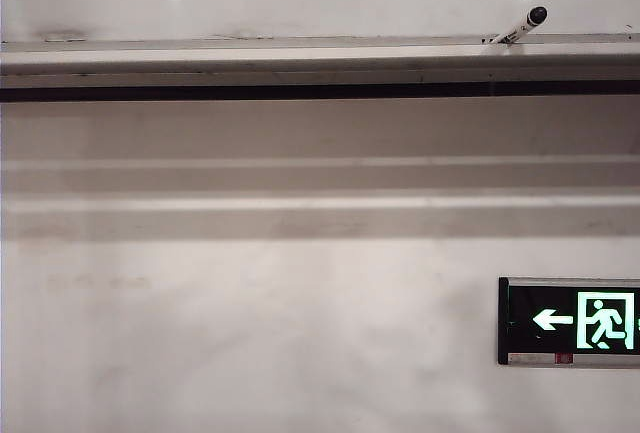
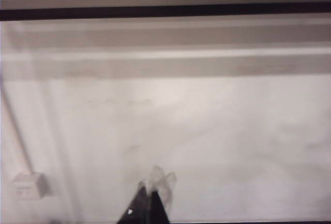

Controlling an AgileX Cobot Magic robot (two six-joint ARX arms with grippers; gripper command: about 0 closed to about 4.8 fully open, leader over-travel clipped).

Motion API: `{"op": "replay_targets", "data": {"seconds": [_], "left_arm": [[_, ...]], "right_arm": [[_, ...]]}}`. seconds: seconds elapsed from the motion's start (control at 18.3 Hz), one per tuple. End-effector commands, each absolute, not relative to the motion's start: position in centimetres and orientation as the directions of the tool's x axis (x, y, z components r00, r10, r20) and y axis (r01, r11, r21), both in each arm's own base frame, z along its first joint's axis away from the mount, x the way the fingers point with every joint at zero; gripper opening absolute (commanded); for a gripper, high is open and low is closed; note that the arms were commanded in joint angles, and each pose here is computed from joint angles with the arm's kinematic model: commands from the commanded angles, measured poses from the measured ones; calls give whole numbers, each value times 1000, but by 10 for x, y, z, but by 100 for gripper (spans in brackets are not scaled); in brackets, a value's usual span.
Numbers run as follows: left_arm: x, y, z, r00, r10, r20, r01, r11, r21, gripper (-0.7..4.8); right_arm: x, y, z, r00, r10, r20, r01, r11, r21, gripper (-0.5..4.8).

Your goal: Wipe the whiteboard clean using the black magnetic whiteboard eraser attached to the whiteboard.

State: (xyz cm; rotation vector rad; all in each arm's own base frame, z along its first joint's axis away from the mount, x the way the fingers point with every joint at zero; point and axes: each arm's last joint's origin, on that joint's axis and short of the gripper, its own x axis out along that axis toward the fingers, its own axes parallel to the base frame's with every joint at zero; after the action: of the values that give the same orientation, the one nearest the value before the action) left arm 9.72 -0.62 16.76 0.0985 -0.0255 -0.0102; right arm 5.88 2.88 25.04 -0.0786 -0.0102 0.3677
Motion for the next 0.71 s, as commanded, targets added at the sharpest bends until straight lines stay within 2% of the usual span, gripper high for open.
{"op": "replay_targets", "data": {"seconds": [0.05,0.71], "left_arm": [[97,-7,169,999,-10,34,7,995,96,-6],[97,-7,169,999,-11,35,7,996,93,-5]], "right_arm": [[58,29,252,933,359,12,-358,931,-73,-4],[58,29,252,933,359,12,-358,931,-73,-4]]}}
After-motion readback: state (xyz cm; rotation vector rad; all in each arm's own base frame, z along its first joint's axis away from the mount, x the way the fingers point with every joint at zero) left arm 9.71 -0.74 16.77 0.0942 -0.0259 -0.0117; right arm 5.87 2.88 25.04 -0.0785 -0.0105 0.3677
